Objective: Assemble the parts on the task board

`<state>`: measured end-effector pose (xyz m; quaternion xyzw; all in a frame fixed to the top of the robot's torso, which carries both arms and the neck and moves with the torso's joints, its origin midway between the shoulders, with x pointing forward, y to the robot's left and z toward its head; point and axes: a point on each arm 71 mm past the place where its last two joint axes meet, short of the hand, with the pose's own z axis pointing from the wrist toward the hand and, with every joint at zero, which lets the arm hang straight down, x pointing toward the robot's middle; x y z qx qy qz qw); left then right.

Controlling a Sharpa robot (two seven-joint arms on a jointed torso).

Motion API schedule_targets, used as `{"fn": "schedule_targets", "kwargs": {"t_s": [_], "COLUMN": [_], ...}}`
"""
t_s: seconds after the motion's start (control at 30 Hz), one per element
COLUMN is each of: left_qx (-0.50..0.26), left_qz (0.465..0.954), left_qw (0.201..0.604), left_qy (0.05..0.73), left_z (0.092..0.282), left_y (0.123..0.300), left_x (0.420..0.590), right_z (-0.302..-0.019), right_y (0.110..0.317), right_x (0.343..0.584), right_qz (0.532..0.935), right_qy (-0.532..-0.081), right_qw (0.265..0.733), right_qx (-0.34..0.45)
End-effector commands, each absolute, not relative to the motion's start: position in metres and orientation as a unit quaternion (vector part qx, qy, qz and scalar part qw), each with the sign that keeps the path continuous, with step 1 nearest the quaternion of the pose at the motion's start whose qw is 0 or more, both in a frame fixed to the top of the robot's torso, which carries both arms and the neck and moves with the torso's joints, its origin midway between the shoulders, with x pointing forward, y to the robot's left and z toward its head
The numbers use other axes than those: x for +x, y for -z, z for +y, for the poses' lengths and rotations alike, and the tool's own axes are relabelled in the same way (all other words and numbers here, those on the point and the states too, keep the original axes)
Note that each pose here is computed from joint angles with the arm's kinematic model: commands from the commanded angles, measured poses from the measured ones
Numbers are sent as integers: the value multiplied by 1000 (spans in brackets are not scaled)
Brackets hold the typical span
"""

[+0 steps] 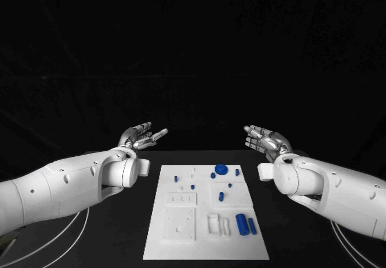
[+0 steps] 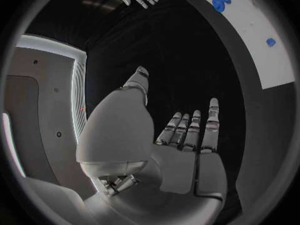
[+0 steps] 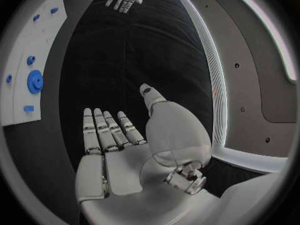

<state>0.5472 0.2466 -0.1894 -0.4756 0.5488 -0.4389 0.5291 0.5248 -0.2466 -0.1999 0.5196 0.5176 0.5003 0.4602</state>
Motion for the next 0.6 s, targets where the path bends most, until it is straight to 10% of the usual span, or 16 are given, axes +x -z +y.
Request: {"fn": "schedule_targets", "kwargs": {"t_s": [0.03, 0.33, 0.37, 0.6], "left_qx": [-482, -482, -472, -446], "left_qz": [584, 585, 589, 600], "left_qw": [481, 481, 473, 470], "left_qy": [442, 441, 454, 470], "left_z": [244, 246, 244, 244], "left_y": [190, 188, 187, 184], "left_x": [553, 555, 553, 545], "right_z": [-241, -252, -260, -256], "right_y": [202, 197, 190, 187], "right_x": [530, 539, 546, 550], "right_qz": [589, 608, 634, 661], "right_qy": [-518, -514, -469, -418], "right_qw": [384, 365, 498, 579], "right_qx": [488, 482, 361, 232]}}
